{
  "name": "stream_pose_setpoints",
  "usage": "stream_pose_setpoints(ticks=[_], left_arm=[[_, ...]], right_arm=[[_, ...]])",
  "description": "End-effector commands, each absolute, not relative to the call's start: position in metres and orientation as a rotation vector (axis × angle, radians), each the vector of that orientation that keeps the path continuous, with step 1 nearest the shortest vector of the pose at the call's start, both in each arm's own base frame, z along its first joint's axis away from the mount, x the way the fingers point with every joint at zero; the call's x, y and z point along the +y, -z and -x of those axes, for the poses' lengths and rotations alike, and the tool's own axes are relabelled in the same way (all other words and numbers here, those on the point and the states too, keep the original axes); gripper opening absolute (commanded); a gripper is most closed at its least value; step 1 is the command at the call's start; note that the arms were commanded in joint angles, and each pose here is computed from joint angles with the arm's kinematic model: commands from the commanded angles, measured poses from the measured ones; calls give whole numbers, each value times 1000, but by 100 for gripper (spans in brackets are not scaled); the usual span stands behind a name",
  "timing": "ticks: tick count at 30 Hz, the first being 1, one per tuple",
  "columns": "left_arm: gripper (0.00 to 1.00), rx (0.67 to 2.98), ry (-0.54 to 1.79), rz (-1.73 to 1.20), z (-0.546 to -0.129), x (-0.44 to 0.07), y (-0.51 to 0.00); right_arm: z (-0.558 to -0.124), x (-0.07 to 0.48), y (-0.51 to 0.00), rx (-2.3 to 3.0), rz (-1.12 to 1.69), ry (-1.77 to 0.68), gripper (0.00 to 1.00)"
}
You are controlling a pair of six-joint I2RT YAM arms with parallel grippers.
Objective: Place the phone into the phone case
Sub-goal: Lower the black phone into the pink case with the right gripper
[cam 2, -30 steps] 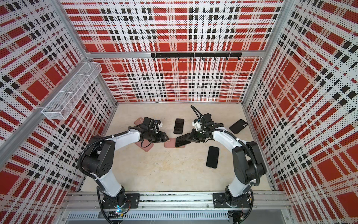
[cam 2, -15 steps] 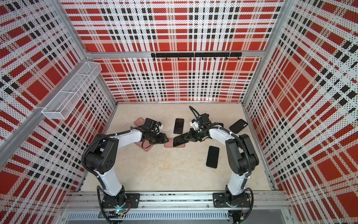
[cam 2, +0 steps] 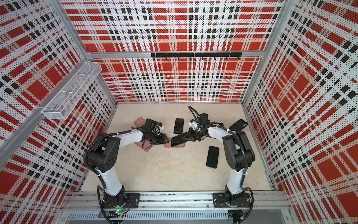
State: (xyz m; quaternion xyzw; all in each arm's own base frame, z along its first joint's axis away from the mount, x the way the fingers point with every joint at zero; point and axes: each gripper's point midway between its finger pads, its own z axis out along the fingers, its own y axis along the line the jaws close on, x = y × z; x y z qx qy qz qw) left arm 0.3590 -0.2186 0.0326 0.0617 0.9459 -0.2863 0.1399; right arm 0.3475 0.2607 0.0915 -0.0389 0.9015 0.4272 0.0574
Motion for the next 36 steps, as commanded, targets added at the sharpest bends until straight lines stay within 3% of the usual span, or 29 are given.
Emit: stream_pose_setpoints(ticks=[1,17,26,36], left_arm=[[57,2753,890,-177,-352,-225,-24],[61,2750,921,-170,-350,-230,-24],[68,2746,938,-181,-348,-233,-26],[73,2746,872,-190,-350,-229,-27]], right_arm=[[-348,258,-74,2767,97,-1265,0],[-344,280,-47,2790,56,-1347,0],[-339,290,-27,2813,48,-1387,3],[-340,283,-27,2853,79,-1279,20]])
